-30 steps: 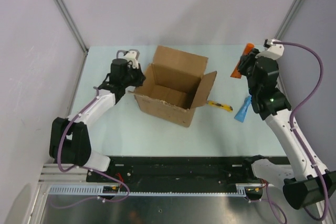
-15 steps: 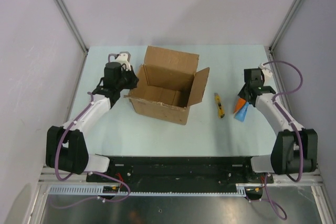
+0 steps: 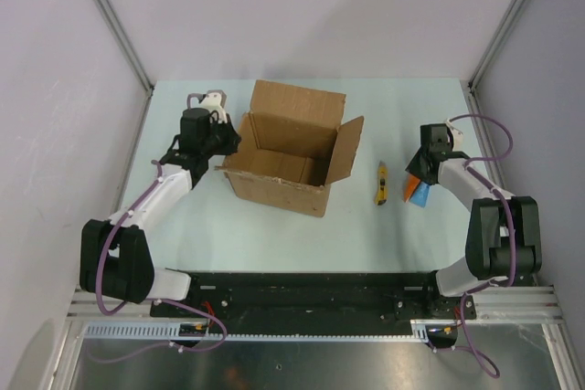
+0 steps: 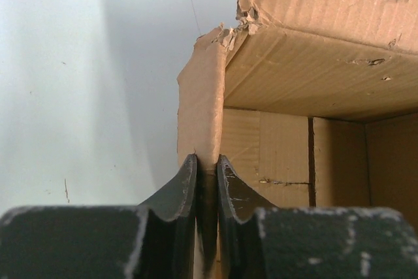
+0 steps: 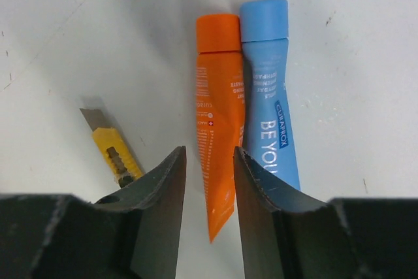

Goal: Unpack the express box

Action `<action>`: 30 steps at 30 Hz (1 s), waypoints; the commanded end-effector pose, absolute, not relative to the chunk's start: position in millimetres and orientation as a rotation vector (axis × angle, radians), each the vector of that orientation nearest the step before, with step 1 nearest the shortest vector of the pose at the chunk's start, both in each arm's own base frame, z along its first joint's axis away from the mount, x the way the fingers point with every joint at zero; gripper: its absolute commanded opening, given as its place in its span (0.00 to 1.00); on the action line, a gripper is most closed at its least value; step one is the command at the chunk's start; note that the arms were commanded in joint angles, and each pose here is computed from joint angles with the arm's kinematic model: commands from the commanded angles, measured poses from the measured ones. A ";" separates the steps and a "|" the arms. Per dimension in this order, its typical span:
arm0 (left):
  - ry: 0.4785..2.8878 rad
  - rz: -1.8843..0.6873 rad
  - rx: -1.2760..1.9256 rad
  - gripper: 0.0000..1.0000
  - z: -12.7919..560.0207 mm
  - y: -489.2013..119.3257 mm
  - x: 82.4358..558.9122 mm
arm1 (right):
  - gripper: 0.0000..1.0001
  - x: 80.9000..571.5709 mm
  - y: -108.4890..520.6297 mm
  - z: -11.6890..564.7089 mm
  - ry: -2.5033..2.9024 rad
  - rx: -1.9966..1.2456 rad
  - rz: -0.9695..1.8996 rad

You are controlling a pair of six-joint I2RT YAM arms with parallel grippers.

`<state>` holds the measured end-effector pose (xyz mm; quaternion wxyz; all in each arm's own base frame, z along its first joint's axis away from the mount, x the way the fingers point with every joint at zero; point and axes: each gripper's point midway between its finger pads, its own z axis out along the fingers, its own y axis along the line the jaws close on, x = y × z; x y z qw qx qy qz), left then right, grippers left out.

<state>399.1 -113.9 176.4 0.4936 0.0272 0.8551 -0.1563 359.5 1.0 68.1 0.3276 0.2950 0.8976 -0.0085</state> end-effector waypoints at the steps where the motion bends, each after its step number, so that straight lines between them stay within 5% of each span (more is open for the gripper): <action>1: 2.026 -0.449 0.031 0.20 196.9 -118.0 399.1 | 0.42 372.6 1.0 87.1 2.288 0.755 0.013; 3: 2.022 -0.453 0.029 0.33 198.9 -118.4 398.9 | 0.45 371.3 -1.5 102.1 2.250 0.745 0.008; 8: 1.987 -0.491 0.043 0.41 216.2 -124.1 400.4 | 0.54 377.9 -1.9 149.9 2.134 0.694 0.051; 11: 1.939 -0.503 0.034 0.62 237.1 -124.5 401.0 | 0.59 383.1 1.7 176.9 2.094 0.655 0.089; 12: 1.924 -0.505 0.032 0.87 243.5 -124.5 401.5 | 0.60 383.1 3.2 182.4 2.090 0.646 0.100; 13: 1.898 -0.511 0.032 0.97 255.1 -124.1 399.5 | 0.63 383.6 5.4 188.5 2.082 0.635 0.114; 19: 1.763 -0.521 0.013 1.00 317.5 -110.7 392.5 | 0.83 375.3 2.9 229.9 1.979 0.639 0.138; 30: 1.543 -0.261 -0.081 1.00 384.9 -48.9 329.3 | 0.96 338.4 -23.4 301.1 1.770 0.691 0.072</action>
